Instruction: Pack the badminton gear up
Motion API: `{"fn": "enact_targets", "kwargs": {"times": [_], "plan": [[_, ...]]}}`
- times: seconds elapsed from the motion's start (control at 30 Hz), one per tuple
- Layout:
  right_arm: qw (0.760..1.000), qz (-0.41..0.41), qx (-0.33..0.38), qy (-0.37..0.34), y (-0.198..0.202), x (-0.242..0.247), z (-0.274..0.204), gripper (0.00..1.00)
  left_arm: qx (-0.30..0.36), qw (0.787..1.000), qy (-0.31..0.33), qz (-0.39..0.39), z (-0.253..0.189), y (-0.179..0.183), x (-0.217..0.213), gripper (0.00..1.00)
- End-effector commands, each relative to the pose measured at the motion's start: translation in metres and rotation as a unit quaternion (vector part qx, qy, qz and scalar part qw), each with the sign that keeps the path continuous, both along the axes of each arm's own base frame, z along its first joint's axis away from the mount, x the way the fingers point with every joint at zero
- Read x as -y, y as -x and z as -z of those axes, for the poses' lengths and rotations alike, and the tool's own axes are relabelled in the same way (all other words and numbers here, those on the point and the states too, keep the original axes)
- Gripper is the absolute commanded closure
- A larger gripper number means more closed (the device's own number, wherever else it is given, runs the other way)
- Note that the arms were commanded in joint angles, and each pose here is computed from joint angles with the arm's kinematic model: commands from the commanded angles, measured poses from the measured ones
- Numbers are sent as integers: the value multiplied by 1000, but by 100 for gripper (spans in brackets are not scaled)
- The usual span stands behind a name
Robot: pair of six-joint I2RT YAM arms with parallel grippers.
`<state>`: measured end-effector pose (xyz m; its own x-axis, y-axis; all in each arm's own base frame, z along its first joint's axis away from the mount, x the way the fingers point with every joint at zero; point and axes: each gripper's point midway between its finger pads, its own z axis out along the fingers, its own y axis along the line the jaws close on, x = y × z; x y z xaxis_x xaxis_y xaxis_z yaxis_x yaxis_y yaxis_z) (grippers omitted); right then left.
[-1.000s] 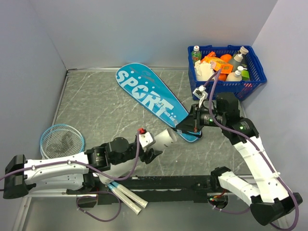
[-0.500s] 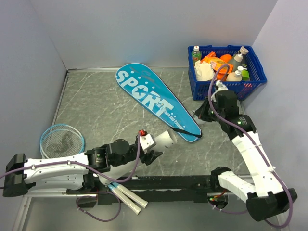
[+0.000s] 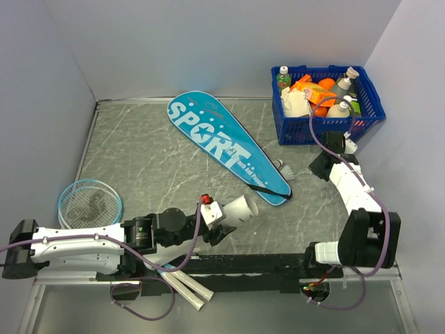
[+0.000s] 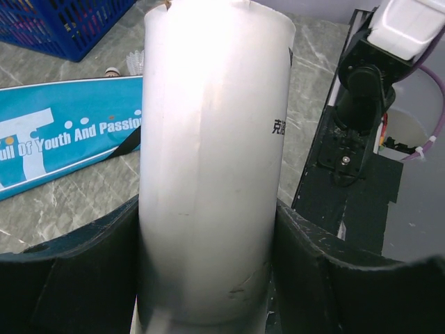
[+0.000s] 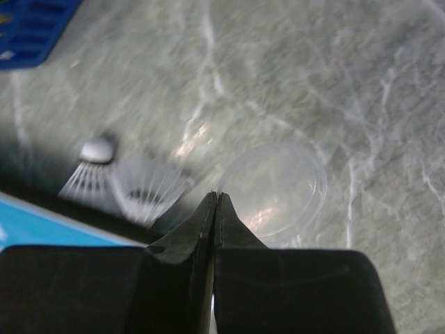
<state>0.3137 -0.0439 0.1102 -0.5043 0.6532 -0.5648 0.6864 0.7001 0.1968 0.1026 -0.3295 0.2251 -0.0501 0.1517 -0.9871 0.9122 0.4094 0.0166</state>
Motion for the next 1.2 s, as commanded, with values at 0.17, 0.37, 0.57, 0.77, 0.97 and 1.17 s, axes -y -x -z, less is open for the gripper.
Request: {"fn": "enact_targets", "kwargs": {"times": [0.17, 0.37, 0.57, 0.77, 0.97, 1.17], "plan": [[998, 41, -41, 13, -15, 26, 42, 100, -27, 999, 27, -18, -9, 8, -4, 99], [998, 37, -53, 11, -15, 26, 55, 67, -27, 999, 27, -24, -6, 6, -7, 99], [999, 25, -22, 8, -23, 21, 32, 57, -26, 999, 17, -23, 0, 6, -4, 99], [994, -63, 72, 45, -58, -16, -48, 55, -28, 999, 14, -27, 3, 5, -5, 99], [979, -182, 92, 29, -102, -91, -81, 55, -28, 999, 7, -36, 4, 3, -5, 99], [968, -240, 69, -12, -146, -132, -61, 55, -31, 999, 9, -42, 2, 1, -6, 99]]}}
